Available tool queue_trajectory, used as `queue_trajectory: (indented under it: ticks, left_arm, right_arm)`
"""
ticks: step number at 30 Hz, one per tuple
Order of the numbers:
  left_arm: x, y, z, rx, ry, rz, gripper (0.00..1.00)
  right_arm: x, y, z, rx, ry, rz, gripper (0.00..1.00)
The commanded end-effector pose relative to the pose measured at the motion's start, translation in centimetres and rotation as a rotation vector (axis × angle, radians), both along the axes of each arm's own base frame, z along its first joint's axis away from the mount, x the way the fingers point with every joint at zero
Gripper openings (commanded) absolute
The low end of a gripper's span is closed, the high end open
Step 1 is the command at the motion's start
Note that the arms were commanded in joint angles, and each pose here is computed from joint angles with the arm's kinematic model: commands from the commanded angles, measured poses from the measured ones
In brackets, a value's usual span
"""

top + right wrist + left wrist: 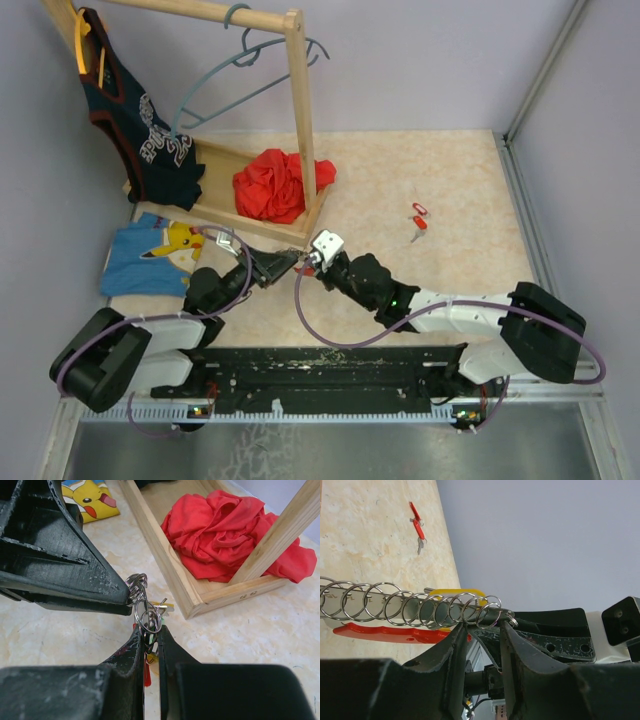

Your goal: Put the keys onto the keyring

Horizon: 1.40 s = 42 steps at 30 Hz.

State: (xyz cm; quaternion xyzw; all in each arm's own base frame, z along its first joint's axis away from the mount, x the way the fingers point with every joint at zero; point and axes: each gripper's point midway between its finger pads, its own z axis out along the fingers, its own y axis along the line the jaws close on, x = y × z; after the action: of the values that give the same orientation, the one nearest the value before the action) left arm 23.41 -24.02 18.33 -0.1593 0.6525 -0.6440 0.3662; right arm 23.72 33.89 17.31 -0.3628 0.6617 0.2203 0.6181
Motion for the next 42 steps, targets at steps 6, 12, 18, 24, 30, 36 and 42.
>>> queue_trajectory:
  ticks: [6,12,18,24,30,36,42]
  left_arm:
    - [0.1,-0.1,2.1,-0.103,-0.056,0.005,0.32]
    - [0.3,0.1,2.9,-0.125,-0.082,0.024,0.27]
    - [0.4,0.5,2.8,-0.108,-0.089,0.052,0.21]
    - [0.3,0.6,1.9,-0.064,-0.074,0.055,0.02]
    - [0.3,0.4,0.8,0.044,-0.080,0.047,0.00]
    - [0.3,-0.2,-0.5,0.247,-0.112,0.001,0.00]
    - [-0.4,-0.3,-1.6,0.409,-0.127,-0.091,0.00]
  right_arm:
    - [-0.4,1.2,2.6,0.109,-0.035,0.026,0.00]
    - [-0.5,1.2,2.3,0.106,-0.030,0.031,0.00]
    - [-0.6,1.1,2.1,0.099,-0.029,0.031,0.00]
    - [-0.4,0.8,2.0,0.074,-0.044,0.022,0.00]
    - [-0.3,0.2,1.6,0.000,-0.093,0.025,0.00]
    - [-1.0,0.2,1.7,-0.110,-0.182,0.114,0.00]
    - [-1.2,0.0,1.5,-0.194,-0.251,0.162,0.00]
